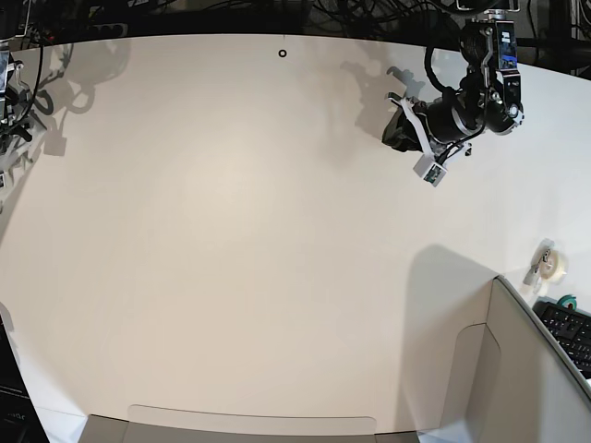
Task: Layout the t-shirt on the table in an organized manner, then fold the t-shirt properly
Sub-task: 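Drag the folded shirt off the table edge with the right gripper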
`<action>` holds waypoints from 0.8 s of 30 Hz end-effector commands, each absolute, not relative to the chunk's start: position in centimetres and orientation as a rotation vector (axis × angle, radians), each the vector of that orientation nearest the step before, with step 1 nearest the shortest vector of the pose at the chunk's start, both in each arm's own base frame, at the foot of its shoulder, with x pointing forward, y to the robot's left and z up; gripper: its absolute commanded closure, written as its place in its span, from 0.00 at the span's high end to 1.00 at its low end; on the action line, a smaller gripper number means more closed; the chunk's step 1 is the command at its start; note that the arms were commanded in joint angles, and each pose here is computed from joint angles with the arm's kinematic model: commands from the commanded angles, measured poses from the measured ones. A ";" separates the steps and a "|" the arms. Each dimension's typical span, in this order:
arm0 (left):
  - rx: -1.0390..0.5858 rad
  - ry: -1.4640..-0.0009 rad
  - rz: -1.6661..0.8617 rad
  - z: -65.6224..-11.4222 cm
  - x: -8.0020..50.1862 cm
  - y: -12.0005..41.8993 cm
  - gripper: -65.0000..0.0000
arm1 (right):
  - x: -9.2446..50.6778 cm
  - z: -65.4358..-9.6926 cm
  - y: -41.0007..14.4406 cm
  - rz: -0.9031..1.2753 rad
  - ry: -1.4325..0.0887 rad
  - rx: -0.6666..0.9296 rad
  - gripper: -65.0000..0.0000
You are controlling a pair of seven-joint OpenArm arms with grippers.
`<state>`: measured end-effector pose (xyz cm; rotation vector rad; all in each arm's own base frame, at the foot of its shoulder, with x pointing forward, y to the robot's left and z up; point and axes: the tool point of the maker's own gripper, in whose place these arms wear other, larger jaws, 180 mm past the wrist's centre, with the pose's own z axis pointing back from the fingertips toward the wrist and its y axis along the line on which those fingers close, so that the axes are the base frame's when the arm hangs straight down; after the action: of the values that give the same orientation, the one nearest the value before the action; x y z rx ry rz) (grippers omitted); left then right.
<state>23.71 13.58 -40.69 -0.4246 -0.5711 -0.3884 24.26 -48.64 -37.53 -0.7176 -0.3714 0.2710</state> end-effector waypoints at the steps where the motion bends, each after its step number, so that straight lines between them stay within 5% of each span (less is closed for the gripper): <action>1: -0.399 -0.536 -0.406 -41.1 23.2 14.1 0.13 | 25.7 -35.9 -49.0 0.289 -0.422 -0.735 0.00; 7: -0.400 -0.535 -0.403 -41.1 23.1 14.1 0.13 | 25.8 -35.9 -49.1 0.310 -0.414 -0.740 0.00; 24: -0.403 -0.520 -0.389 -41.6 22.3 14.3 0.13 | 28.1 -43.9 -36.5 0.676 -0.369 -0.547 0.00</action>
<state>23.14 13.57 -40.88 -0.4378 -0.5692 -0.3758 27.09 -35.99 -45.02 -0.5278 -0.3439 0.6658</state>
